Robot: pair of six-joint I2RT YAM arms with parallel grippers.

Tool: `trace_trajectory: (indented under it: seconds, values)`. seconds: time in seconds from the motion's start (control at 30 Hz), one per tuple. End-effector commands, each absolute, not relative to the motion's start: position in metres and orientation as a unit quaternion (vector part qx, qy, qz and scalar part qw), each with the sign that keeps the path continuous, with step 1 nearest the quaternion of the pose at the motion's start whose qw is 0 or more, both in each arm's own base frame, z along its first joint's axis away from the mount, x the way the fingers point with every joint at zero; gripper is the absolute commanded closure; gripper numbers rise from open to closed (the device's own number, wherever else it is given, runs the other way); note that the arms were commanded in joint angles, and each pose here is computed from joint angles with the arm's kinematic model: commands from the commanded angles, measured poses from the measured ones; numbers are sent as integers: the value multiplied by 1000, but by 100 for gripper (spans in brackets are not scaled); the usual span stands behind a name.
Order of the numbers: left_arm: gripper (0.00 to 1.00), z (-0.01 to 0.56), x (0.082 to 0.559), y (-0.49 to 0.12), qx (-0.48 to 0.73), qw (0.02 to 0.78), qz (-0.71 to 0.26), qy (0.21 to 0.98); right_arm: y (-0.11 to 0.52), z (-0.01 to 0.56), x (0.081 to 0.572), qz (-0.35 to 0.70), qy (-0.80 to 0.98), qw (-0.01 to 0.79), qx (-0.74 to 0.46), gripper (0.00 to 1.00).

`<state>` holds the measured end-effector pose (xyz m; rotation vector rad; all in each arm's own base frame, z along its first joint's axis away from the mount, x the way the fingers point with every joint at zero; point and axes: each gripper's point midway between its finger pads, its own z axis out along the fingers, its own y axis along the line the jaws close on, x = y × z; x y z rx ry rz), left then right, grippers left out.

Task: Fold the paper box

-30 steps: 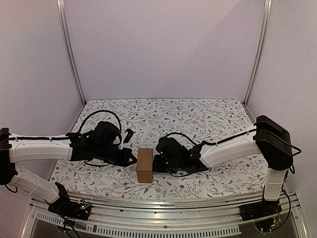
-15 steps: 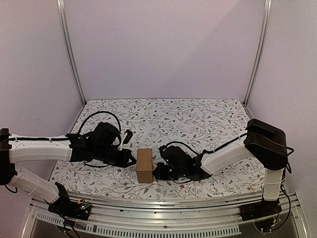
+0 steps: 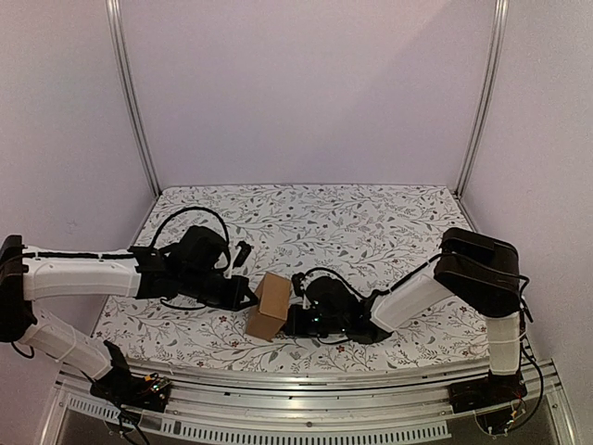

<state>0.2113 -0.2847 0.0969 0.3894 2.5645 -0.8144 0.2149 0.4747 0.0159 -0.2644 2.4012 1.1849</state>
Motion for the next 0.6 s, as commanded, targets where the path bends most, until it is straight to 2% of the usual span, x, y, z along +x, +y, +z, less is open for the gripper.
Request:
trace_trajectory:
  seconds: [0.0, 0.3, 0.57]
  values:
    - [100, 106, 216, -297, 139, 210, -313, 916, 450, -18, 217, 404, 886, 214, -79, 100]
    - [100, 103, 221, -301, 136, 208, -305, 919, 401, -40, 218, 356, 905, 223, -64, 100]
    - [100, 102, 225, -305, 138, 204, -301, 921, 368, -36, 215, 330, 912, 238, -60, 100]
